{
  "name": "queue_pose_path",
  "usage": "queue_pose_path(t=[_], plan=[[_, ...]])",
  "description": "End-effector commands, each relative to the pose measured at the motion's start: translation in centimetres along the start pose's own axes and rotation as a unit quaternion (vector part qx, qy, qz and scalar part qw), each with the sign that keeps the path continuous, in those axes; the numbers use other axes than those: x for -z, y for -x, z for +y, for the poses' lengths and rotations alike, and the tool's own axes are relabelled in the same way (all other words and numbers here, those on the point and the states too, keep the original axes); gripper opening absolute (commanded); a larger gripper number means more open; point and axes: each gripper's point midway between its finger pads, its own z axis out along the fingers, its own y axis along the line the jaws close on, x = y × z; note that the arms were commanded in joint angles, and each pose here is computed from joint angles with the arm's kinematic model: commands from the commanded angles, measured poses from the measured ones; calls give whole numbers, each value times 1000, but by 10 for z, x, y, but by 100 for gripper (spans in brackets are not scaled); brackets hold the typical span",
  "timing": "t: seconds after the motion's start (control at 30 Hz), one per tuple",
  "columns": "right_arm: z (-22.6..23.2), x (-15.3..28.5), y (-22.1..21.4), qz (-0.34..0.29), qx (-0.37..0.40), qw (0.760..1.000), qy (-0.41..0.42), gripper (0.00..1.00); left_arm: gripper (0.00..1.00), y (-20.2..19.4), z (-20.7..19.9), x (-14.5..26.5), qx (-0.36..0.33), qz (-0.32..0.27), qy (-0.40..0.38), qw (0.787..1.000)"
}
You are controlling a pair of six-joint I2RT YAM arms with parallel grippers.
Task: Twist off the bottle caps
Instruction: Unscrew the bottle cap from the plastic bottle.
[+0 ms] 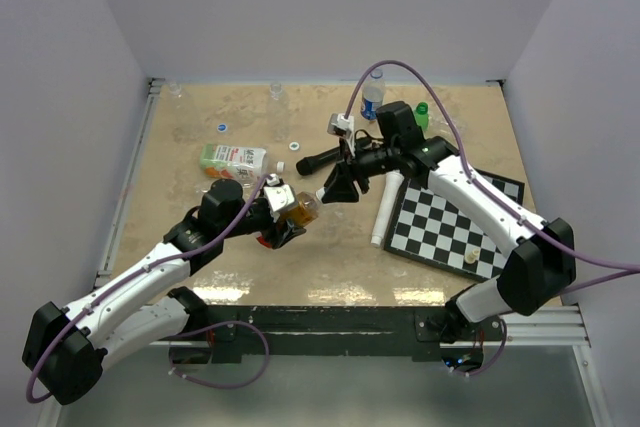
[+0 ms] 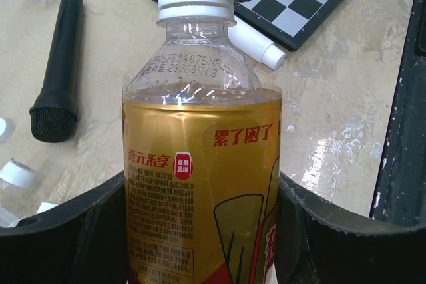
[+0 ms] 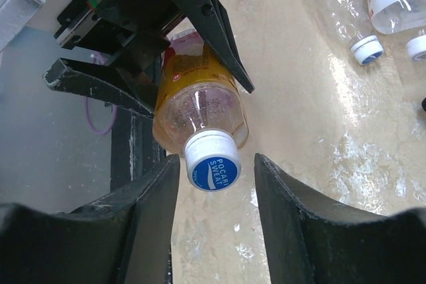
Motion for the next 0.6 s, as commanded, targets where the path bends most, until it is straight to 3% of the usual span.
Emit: queue_pose_path(t=[0.0, 0.07, 0.23, 0.4, 0.57], plan=[[6, 2, 13, -8, 25, 1000, 7, 52, 0, 12, 3, 1, -3, -17, 6, 1000], [8, 1, 12, -3, 30, 999, 13, 44, 0, 12, 3, 0, -3, -16, 6, 1000], [12, 5, 16, 0, 61, 998, 20, 1, 0, 11, 3, 0, -3, -16, 6, 1000], [20, 10, 11, 21, 161, 985, 64, 0, 0, 12, 3, 0, -3, -18, 4, 1000], [19, 16, -13, 90, 326, 933, 124, 0, 0, 13, 1, 0, -3, -19, -1, 1000]])
